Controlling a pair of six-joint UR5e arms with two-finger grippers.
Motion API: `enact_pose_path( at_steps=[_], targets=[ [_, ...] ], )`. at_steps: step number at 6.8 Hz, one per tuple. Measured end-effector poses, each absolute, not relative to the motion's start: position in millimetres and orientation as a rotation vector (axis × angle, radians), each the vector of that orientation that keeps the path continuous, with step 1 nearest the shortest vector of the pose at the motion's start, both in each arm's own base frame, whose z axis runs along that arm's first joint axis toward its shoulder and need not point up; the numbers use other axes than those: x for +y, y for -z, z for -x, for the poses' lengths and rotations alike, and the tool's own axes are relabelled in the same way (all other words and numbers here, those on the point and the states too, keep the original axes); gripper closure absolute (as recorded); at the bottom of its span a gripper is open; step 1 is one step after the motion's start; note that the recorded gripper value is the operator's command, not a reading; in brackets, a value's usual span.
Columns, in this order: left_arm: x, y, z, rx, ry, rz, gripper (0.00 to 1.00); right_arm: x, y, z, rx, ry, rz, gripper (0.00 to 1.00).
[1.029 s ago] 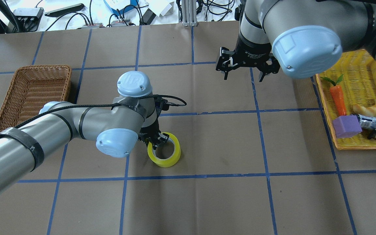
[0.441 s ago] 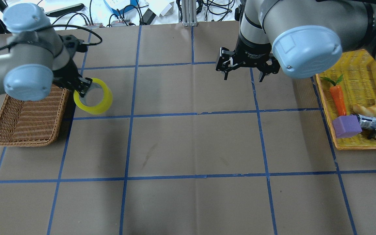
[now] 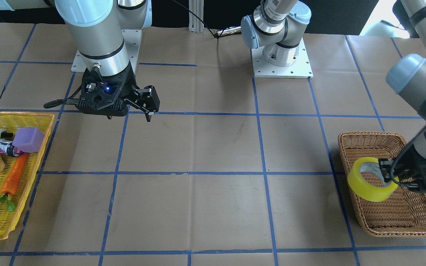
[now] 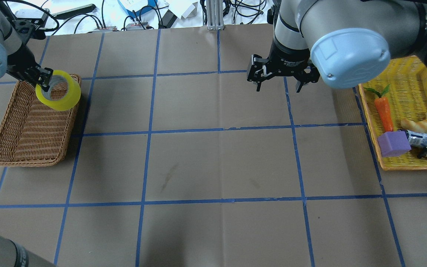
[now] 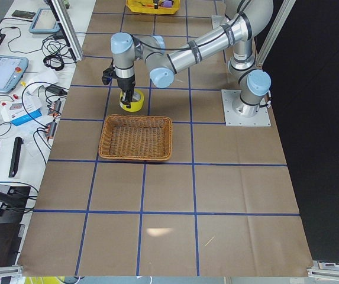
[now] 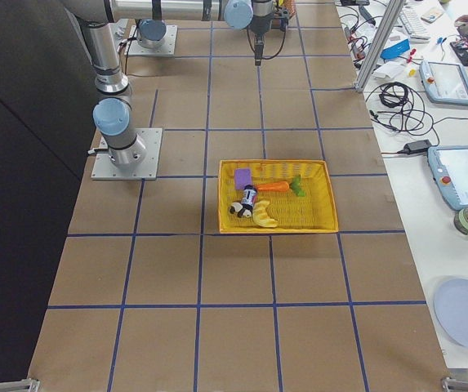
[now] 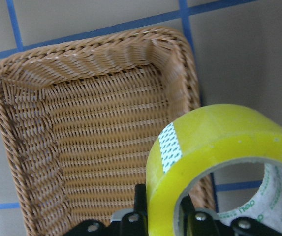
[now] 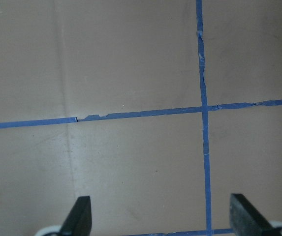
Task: Transfer tape with both arms
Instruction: 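Carry the tape roll with the left gripper into the wicker basket, then open the left gripper to release the tape roll in the basket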
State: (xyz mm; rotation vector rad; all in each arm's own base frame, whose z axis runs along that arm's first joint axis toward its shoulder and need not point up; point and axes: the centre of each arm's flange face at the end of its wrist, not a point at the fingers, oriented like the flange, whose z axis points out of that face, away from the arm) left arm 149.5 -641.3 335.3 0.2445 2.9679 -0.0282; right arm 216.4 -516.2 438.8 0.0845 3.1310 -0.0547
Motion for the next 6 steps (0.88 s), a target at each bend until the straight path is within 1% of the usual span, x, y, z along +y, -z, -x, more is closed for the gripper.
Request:
enact_pose_path(
  at_steps=[1, 2, 3, 4, 5, 6],
  targets=[
    [-655.7, -322.0, -185.0, 2.961, 0.034, -0.263, 0.96, -521.1, -437.5, -198.0, 3.142, 0.029, -0.056, 0.00],
    [-664.9, -300.9, -210.5, 2.963, 0.023, -0.264, 0.75, -523.7, -437.4, -182.4, 3.149, 0.003, -0.059, 0.00],
    [-670.7, -277.1, -231.0, 2.966, 0.009, -0.253, 0.39, -524.8, -439.5, -175.6, 3.151, -0.003, -0.059, 0.00],
    [-671.0, -258.7, -246.8, 2.971, -0.010, -0.238, 0.14, -526.1, -442.0, -172.2, 3.151, 0.001, -0.061, 0.00],
    [-668.3, -249.4, -252.6, 2.979, -0.029, -0.239, 0.00, -527.0, -443.6, -170.5, 3.151, 0.006, -0.063, 0.00],
    [-664.3, -250.4, -249.6, 2.989, -0.051, -0.253, 0.00, -527.5, -444.3, -170.5, 3.151, 0.010, -0.062, 0.00]
  ],
)
